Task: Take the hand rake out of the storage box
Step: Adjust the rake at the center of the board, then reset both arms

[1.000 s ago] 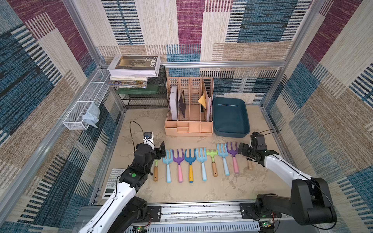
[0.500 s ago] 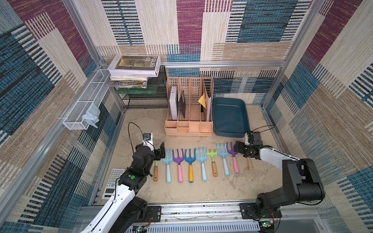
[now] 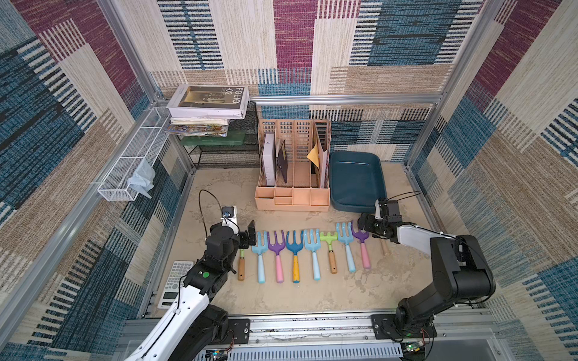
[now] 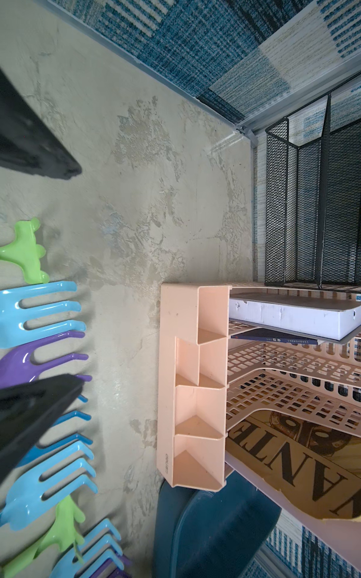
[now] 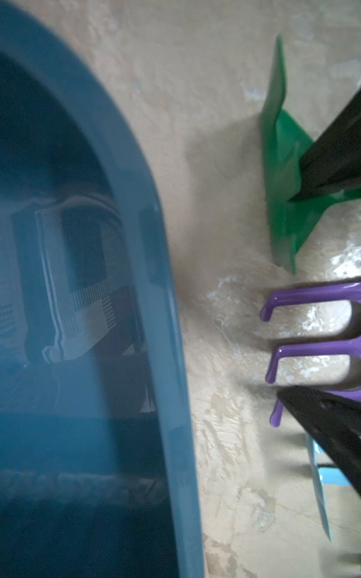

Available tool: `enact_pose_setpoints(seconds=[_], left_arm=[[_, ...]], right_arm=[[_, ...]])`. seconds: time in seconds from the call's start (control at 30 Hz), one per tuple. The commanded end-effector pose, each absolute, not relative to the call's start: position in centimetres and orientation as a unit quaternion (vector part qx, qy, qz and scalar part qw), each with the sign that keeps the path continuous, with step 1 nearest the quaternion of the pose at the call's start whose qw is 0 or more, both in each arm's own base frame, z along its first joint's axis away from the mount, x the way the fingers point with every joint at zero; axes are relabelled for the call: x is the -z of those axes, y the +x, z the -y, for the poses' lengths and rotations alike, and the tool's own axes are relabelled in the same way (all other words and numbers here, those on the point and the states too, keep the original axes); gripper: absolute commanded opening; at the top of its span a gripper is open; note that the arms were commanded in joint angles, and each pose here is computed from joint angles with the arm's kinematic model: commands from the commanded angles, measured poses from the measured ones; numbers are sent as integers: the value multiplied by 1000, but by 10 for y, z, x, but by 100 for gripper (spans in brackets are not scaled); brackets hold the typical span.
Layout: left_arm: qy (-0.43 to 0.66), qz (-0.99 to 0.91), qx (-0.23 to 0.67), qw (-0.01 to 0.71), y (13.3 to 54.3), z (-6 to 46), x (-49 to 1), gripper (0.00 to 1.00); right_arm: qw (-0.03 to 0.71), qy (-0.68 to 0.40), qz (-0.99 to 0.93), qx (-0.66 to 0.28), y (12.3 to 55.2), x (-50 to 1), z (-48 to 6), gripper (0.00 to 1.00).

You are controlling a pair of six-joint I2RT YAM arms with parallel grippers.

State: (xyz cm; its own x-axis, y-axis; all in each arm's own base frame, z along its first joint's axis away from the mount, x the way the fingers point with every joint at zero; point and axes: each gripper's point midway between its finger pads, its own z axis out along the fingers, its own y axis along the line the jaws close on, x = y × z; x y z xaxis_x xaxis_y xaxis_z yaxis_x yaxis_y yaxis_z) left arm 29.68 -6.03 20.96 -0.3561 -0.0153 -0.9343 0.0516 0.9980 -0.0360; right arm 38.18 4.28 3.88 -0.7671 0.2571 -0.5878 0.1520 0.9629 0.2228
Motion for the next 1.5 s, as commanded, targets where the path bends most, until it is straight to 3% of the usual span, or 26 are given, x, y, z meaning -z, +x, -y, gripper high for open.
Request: enact_pose_setpoints(seconds=[0.0, 0.43, 0.73, 0.9, 0.97, 1.03, 1.1, 1.3, 1.47], left_arm=[[10, -816, 29, 577, 299, 60, -215, 99], [10, -817, 29, 576, 299, 60, -213, 99], [5, -817, 10, 576, 302, 54, -213, 99], [39, -814, -97, 571, 320, 25, -195, 99], [-11, -832, -91, 546, 335, 0, -174, 99], [-16, -851, -36, 524, 352, -3, -152, 99], [-35, -860, -38, 507, 367, -16, -129, 99], [-51, -882, -30, 468, 387, -34, -96, 99], [-28, -844, 34, 534, 400, -20, -96, 100]], right_arm=[[283, 108, -947, -108, 367, -27, -59, 96], [300, 123, -942, -89, 365, -41, -54, 96], [347, 84, -927, -117, 379, -87, -70, 96], [528, 71, -846, -10, 383, -191, -27, 96], [592, 80, -801, 36, 377, -215, 6, 96], [620, 95, -778, 46, 370, -210, 36, 95], [621, 122, -774, 32, 366, -192, 58, 95], [629, 67, -774, 23, 378, -139, 46, 96], [627, 8, -777, 55, 383, -122, 17, 96]])
